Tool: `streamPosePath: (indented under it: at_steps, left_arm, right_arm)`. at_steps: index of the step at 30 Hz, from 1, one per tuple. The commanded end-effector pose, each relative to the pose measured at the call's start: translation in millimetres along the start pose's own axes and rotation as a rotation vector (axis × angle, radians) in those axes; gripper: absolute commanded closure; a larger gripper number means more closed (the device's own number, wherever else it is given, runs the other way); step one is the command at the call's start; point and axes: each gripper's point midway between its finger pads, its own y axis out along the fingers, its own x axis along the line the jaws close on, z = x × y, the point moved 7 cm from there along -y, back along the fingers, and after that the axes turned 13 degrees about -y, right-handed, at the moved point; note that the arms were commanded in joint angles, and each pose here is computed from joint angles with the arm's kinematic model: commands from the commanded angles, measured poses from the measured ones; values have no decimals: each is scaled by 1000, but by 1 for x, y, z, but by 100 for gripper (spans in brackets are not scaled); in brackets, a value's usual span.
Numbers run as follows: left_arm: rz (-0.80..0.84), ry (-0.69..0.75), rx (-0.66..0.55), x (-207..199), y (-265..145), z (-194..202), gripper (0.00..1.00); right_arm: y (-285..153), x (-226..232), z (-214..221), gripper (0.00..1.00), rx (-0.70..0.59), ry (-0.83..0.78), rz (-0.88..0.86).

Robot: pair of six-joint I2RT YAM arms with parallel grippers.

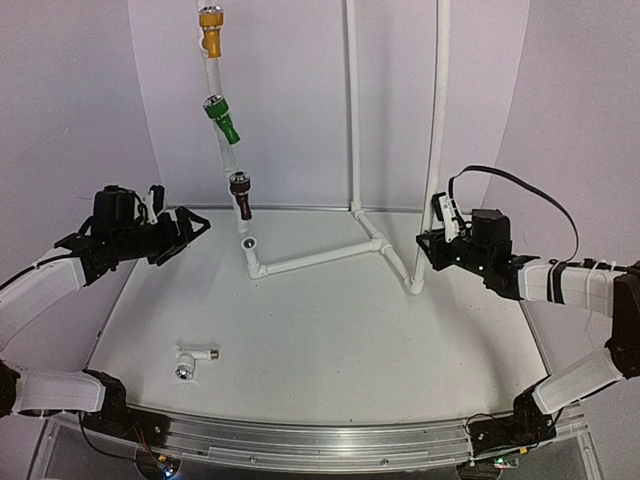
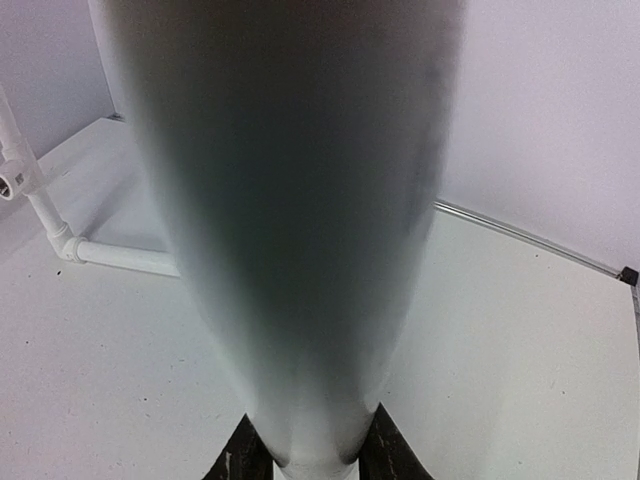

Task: Install the water faucets

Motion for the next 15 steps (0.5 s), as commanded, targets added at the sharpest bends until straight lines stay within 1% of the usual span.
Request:
streamPosePath:
  at_steps: [1, 3, 5, 9, 12, 15]
  left_arm:
    - [-114, -6, 90, 12, 27, 34, 6]
    - [-206, 6, 155, 24, 41, 63, 7]
    - [-310, 25, 194, 35, 51, 89, 8]
    - [-490, 73, 189, 51, 58, 124, 7]
    - [-524, 92, 183, 51, 58, 133, 7]
    - [-457, 99, 166, 34, 55, 128, 5]
  right_arm:
    - [0, -19, 7, 100, 38, 47, -108]
    - [-1, -36, 7, 100, 29, 78, -105]
    - [-2, -50, 7, 100, 32, 91, -84]
    - [3, -70, 11, 100, 77, 113, -33]
    - [2, -84, 25, 100, 112, 161, -5]
    - [-1, -96, 46, 100, 157, 234, 41]
